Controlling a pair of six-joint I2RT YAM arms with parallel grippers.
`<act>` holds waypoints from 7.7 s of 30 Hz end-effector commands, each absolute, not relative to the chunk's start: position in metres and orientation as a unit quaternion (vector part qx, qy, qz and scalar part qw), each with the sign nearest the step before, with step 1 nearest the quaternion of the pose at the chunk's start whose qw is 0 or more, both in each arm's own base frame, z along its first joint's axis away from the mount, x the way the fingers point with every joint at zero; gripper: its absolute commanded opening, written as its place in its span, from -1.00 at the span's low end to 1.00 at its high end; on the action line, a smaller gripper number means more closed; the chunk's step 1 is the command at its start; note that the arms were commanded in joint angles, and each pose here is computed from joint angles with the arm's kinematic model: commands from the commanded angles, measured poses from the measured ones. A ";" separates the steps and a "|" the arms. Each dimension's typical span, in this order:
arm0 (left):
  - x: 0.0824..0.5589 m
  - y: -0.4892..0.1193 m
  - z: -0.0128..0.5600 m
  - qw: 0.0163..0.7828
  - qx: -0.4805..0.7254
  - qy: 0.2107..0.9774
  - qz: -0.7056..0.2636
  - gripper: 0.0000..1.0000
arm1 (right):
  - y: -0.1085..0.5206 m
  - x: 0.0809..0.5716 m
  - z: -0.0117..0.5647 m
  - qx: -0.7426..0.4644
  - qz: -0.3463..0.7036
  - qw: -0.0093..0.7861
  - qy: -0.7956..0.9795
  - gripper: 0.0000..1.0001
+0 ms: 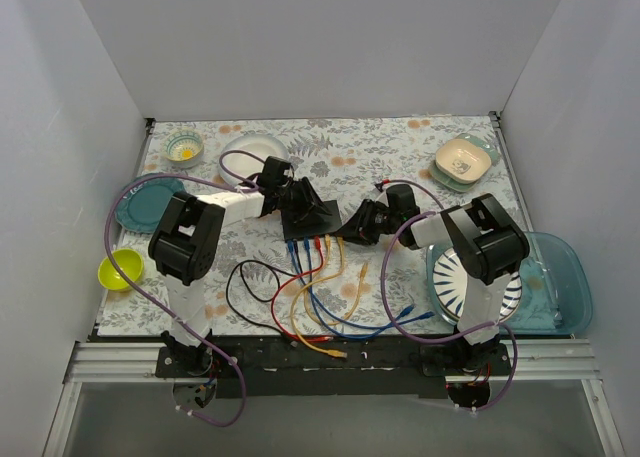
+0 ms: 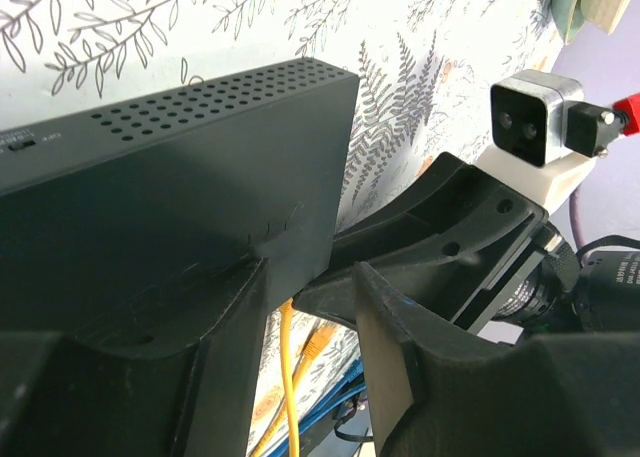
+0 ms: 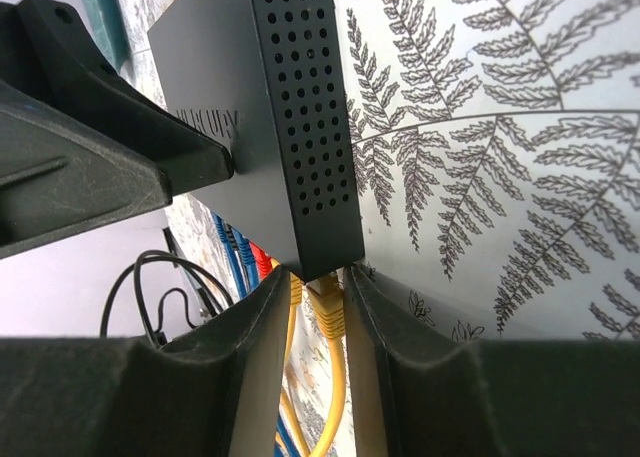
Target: Pull the plug from the switch port
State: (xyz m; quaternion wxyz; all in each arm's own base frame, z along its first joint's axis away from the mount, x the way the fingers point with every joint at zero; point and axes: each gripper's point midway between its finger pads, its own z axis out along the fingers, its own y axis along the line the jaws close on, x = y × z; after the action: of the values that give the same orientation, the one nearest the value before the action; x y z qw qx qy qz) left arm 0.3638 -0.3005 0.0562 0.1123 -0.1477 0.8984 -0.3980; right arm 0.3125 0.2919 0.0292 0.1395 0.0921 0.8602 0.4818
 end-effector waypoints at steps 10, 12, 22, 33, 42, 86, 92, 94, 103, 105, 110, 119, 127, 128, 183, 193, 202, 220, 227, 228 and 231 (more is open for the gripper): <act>0.331 -0.275 0.019 0.076 -0.163 0.927 -0.329 -0.21 | 0.288 0.316 0.012 0.148 0.473 0.137 0.858 -0.62; 0.329 -0.275 0.019 0.073 -0.164 0.926 -0.331 -0.21 | 0.287 0.314 0.010 0.142 0.469 0.136 0.861 -0.73; 0.326 -0.279 0.018 0.064 -0.167 0.922 -0.344 -0.21 | 0.274 0.293 -0.004 0.060 0.421 0.126 0.896 -0.97; 0.329 -0.280 0.013 0.057 -0.178 0.919 -0.348 -0.21 | 0.262 0.262 -0.018 0.015 0.397 0.079 0.914 -0.97; 0.328 -0.282 0.019 0.053 -0.177 0.913 -0.364 -0.21 | 0.267 0.244 -0.018 0.036 0.428 0.029 0.903 -0.97; 0.317 -0.293 0.031 0.061 -0.208 0.897 -0.386 -0.21 | 0.217 0.239 -0.005 0.029 0.319 0.086 0.943 -0.97; 0.345 -0.281 0.074 0.121 -0.204 0.883 -0.406 -0.20 | 0.150 0.298 0.024 0.089 0.168 0.206 0.960 -0.97; 0.351 -0.274 0.080 0.134 -0.206 0.881 -0.404 -0.19 | 0.142 0.313 0.033 0.099 0.159 0.227 0.956 -0.97; 0.366 -0.253 0.094 0.164 -0.216 0.876 -0.399 -0.13 | 0.224 0.327 0.092 -0.004 0.280 0.287 0.916 0.12; 0.369 -0.251 0.095 0.168 -0.215 0.877 -0.395 -0.13 | 0.248 0.320 0.098 -0.023 0.313 0.276 0.908 0.14; 0.373 -0.246 0.080 0.155 -0.221 0.886 -0.378 -0.14 | 0.287 0.312 0.082 -0.016 0.372 0.224 0.901 0.10; 0.365 -0.244 0.048 0.120 -0.226 0.897 -0.359 -0.15 | 0.305 0.299 0.049 0.042 0.415 0.158 0.895 0.04; 0.351 -0.238 0.033 0.100 -0.231 0.904 -0.344 -0.15 | 0.317 0.306 0.041 0.065 0.431 0.141 0.889 0.01; 0.349 -0.238 0.032 0.098 -0.232 0.905 -0.343 -0.15 | 0.318 0.306 0.041 0.068 0.432 0.140 0.889 0.00; 0.322 -0.231 0.035 0.089 -0.226 0.906 -0.347 -0.15 | 0.318 0.317 0.025 0.229 0.504 0.114 0.825 -0.55; 0.320 -0.259 0.068 0.077 -0.200 0.873 -0.438 -0.14 | 0.312 0.299 0.011 0.152 0.468 0.112 0.863 -0.97; 0.321 -0.278 0.026 0.042 -0.203 0.891 -0.404 -0.16 | 0.307 0.282 0.002 0.093 0.443 0.094 0.887 -0.97; 0.332 -0.270 0.017 0.052 -0.233 0.893 -0.382 -0.17 | 0.248 0.258 0.006 0.081 0.373 0.120 0.917 -0.97; 0.347 -0.245 0.055 0.101 -0.235 0.878 -0.406 -0.16 | 0.179 0.283 0.014 0.072 0.232 0.186 0.952 -0.97; 0.349 -0.242 0.059 0.106 -0.237 0.875 -0.408 -0.16 | 0.183 0.290 0.023 0.065 0.241 0.202 0.947 -0.91; 0.356 -0.238 0.079 0.128 -0.232 0.863 -0.430 -0.15 | 0.209 0.306 0.055 0.047 0.303 0.242 0.921 -0.31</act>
State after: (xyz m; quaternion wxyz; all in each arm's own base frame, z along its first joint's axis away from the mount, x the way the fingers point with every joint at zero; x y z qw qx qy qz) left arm 0.3396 -0.2575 0.0560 0.0650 -0.2297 0.8698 -0.4317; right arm 0.2929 0.1981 0.0255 0.1969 0.0928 0.9313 0.2920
